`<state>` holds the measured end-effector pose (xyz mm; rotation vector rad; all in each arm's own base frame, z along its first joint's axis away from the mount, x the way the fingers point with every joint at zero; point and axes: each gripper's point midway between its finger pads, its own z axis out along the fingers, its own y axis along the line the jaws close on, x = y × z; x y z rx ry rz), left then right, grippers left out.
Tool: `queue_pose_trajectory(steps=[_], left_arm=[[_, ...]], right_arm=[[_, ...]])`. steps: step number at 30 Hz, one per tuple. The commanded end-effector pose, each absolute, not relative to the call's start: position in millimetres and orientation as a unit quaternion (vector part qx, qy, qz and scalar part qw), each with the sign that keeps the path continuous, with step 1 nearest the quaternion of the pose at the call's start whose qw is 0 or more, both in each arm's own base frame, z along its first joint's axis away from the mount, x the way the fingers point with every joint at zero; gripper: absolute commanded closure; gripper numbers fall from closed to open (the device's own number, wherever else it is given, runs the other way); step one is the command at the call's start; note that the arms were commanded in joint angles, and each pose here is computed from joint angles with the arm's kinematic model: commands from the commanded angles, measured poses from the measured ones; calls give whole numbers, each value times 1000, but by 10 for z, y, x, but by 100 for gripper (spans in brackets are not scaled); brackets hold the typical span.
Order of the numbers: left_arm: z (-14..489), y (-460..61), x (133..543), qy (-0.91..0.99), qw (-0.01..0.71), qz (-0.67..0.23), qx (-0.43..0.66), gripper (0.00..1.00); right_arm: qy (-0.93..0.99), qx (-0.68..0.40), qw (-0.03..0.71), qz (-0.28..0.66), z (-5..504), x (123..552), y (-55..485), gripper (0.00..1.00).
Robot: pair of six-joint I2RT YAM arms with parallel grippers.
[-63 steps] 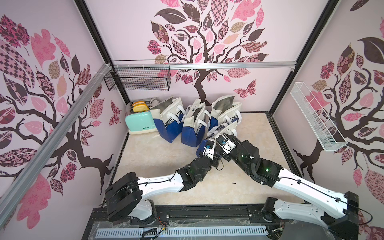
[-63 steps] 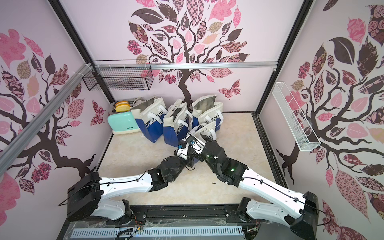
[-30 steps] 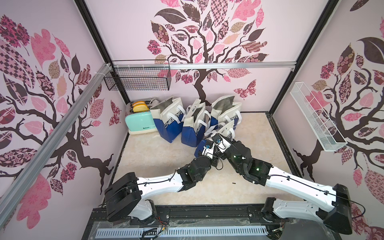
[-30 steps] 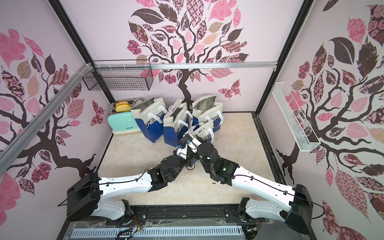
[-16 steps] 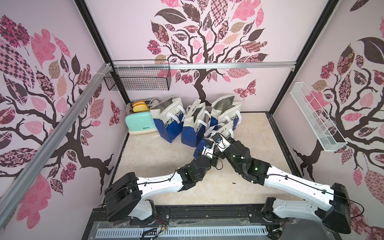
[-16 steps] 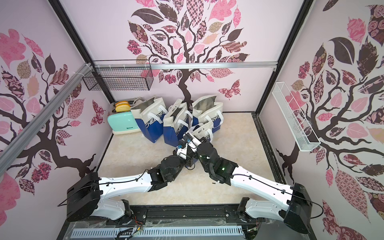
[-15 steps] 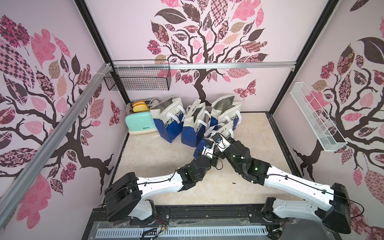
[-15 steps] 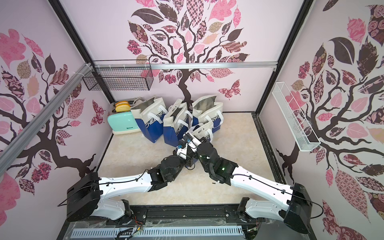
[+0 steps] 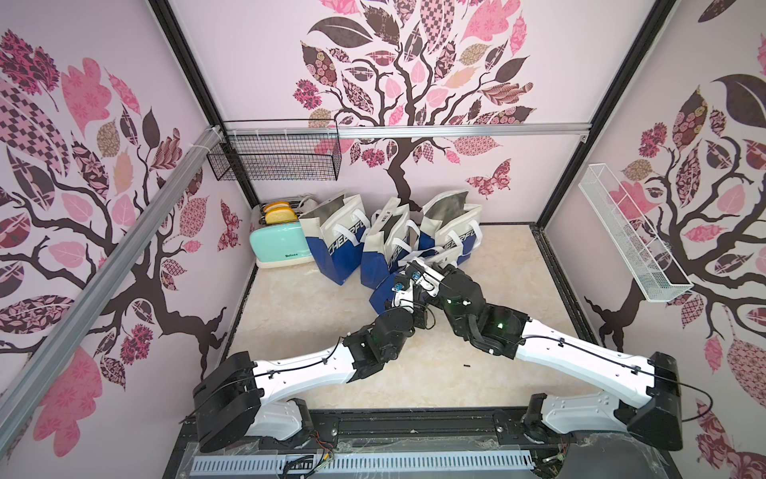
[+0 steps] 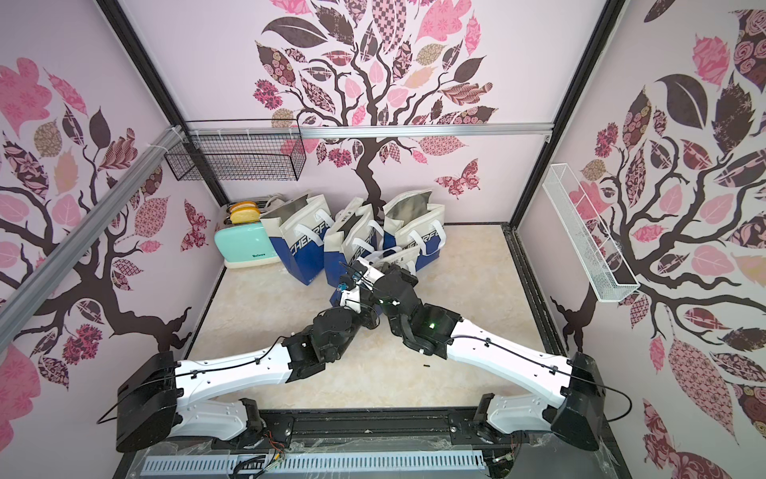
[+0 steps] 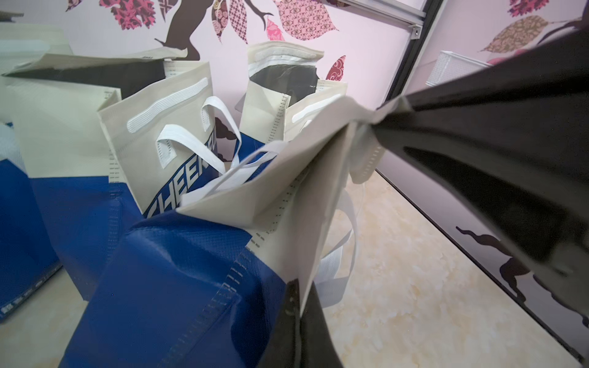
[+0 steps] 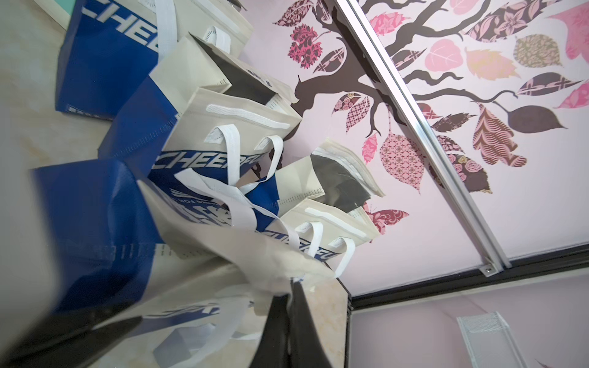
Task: Open the takeout bag
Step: Open the takeout bag at the center of the board.
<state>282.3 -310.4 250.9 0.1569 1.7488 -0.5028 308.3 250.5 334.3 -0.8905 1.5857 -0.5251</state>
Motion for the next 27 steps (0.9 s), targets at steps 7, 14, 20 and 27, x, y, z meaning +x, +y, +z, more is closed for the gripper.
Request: queue_pose_trajectory(steps=[7, 14, 20, 27], left_arm=[[2117, -2900, 2834, 811, 562, -153, 45, 100], [2182, -2853, 2804, 808, 565, -164, 37, 100], [2321, -2822, 2769, 803, 567, -179, 33, 100], [2439, -2829, 2756, 798, 572, -190, 34, 100]], right_arm=[[652, -344, 589, -332, 4127, 3196, 2401, 100], [692, -345, 592, -227, 4041, 3069, 2475, 67], [732, -334, 579, -131, 3567, 2932, 2450, 50], [737, -339, 583, -44, 3313, 2800, 2538, 41]])
